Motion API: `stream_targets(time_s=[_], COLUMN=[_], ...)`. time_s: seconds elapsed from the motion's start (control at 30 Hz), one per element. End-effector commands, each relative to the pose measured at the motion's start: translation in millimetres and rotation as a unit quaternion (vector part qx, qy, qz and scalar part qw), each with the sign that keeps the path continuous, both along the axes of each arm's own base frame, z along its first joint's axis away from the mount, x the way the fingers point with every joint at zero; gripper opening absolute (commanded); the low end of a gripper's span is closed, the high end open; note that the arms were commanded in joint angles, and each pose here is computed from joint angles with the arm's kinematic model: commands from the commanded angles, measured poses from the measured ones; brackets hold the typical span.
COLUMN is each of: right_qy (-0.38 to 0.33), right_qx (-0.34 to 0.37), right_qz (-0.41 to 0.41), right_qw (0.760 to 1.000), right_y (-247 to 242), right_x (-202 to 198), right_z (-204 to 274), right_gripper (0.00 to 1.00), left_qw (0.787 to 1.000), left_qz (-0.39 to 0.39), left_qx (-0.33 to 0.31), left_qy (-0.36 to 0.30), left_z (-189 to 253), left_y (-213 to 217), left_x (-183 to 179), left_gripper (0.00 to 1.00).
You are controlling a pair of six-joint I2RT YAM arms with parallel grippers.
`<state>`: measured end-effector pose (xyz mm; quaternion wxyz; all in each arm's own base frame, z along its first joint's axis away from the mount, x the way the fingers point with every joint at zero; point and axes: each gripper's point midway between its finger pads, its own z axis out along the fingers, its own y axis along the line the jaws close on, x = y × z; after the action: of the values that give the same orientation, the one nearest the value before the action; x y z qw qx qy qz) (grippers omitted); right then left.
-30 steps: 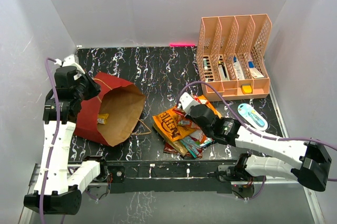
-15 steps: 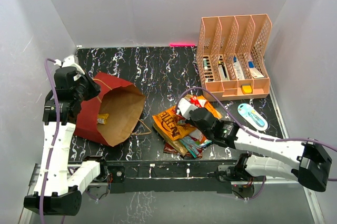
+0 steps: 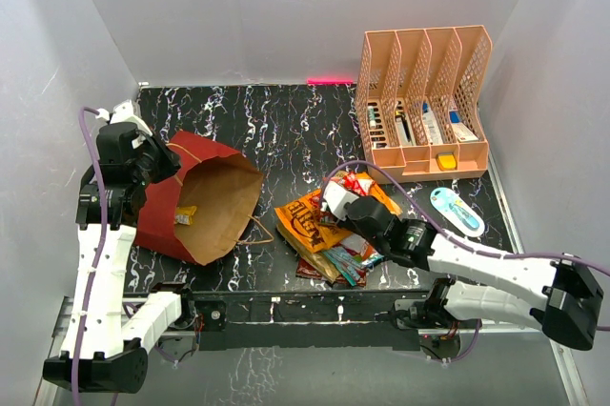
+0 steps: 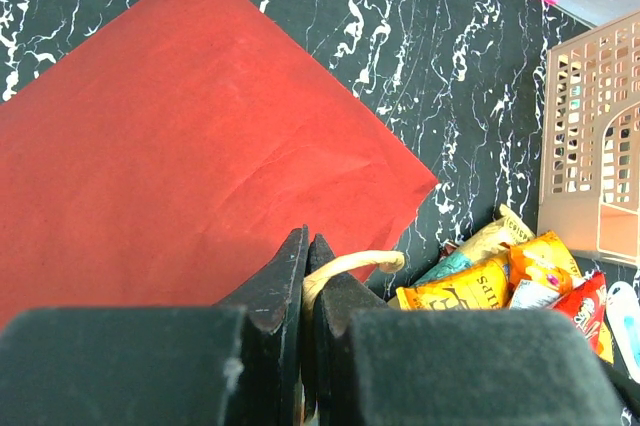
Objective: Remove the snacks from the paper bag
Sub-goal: Place the snack at the center of the board.
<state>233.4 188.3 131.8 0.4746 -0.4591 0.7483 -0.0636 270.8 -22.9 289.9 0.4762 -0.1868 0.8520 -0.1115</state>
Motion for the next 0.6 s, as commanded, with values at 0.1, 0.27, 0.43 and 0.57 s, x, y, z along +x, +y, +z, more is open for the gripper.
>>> stream_targets(time_s=[0.1, 0.27, 0.43, 0.57], right_qy=[-0.007, -0.010, -0.011, -0.011], right_qx=[0.063, 0.092, 0.114, 0.152], right_qz=[0.031, 0.050, 0.067, 0.119], right_qw=[0.997, 0.994, 0.991, 0.981], right_y=[9, 14, 20, 44], right_x=[-10, -16, -20, -26], right_z=[42, 61, 78, 109], right_gripper=[0.51, 0.63, 0.70, 0.71], left_qw=[1.000, 1.000, 1.000, 0.999], left_qz=[0.003, 0.002, 0.004, 0.004], left_qx=[0.012, 0.013, 0.018, 0.030], left_qy=[-0.010, -0.012, -0.013, -0.016], left_z=[7, 9, 11, 12], left_y=[4, 4, 5, 9], left_x=[-4, -3, -3, -4], left_gripper=[0.00, 0.00, 0.00, 0.00])
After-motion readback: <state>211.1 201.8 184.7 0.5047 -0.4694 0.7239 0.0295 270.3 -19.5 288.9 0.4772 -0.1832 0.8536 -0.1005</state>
